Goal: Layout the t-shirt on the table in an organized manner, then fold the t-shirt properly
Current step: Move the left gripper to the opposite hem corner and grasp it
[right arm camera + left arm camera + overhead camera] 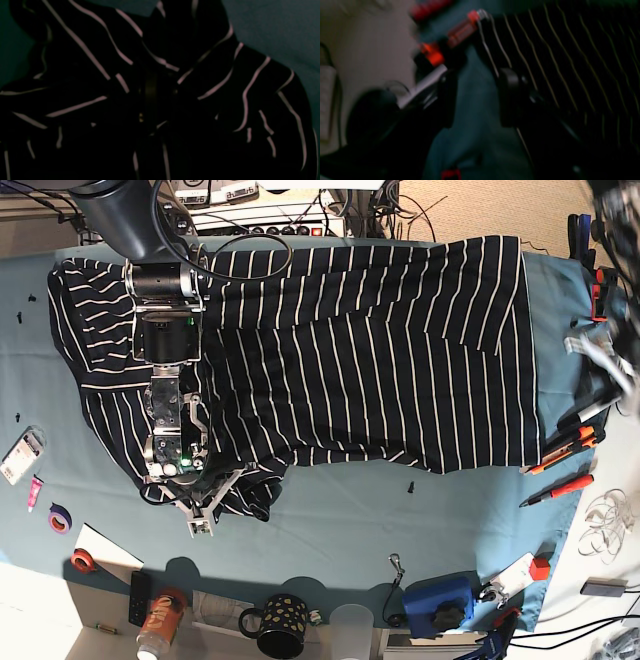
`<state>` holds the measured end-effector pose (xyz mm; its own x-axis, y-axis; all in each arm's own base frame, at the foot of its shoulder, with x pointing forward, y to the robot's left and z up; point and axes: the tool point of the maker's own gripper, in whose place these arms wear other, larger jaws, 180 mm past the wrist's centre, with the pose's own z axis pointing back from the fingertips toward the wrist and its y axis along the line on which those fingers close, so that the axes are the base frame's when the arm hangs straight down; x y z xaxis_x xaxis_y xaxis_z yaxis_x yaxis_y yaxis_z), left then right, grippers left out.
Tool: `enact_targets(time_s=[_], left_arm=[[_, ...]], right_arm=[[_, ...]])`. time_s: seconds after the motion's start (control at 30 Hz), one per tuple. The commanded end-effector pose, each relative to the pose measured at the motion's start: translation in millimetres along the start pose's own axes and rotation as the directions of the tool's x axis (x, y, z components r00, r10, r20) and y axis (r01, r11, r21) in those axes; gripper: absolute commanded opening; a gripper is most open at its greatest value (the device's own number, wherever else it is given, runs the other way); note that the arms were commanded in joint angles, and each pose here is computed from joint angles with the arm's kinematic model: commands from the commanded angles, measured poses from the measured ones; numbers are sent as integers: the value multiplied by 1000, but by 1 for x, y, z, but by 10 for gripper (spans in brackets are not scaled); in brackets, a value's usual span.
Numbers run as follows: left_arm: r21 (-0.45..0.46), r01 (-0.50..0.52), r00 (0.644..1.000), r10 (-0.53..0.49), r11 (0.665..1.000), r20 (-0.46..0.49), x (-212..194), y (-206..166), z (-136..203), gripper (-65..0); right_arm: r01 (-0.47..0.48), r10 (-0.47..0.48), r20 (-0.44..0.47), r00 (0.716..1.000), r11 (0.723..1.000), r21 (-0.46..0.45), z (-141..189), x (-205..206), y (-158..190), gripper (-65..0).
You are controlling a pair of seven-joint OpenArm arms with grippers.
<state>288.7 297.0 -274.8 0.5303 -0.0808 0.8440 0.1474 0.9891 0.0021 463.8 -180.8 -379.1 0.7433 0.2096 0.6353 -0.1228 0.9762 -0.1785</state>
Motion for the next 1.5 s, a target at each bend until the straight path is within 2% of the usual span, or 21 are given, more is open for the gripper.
enact_targets(time_s=[0.0,0.07,0.3,0.43,0.53,0.7,0.93,1.13,1.47], left_arm=[[24,-9,999,8,1000,50,18,8,0,-355],[33,-33,999,32,999,36,17,13,-13,-355],[-8,-65,990,63,998,-128,-4,-1,-87,-355],[41,-91,978,97,995,-184,-2,4,-114,-355],[101,-121,965,141,988,-222,-5,17,-126,-355],[60,-198,914,207,978,-350,-28,12,-137,-328],[58,-240,904,245,969,-350,-40,13,-145,-328],[-25,-285,909,262,958,-323,-32,-3,-148,-331],[-54,-315,901,281,947,-329,-33,-18,-152,-482]], right_arm=[[0,1,68,998,1000,-19,7,29,-9,-583],[0,1,68,998,1000,-19,7,29,-9,-583],[0,1,67,998,1000,-19,7,29,-9,-583],[-10,12,50,999,999,-31,7,26,-11,-583],[-29,30,37,999,998,-52,7,23,-15,-583],[-29,31,35,999,998,-54,7,23,-16,-583],[-29,31,36,999,998,-54,7,23,-16,-583],[-30,32,37,999,998,-54,7,24,-16,-583],[-29,31,42,999,998,-53,7,24,-16,-604]])
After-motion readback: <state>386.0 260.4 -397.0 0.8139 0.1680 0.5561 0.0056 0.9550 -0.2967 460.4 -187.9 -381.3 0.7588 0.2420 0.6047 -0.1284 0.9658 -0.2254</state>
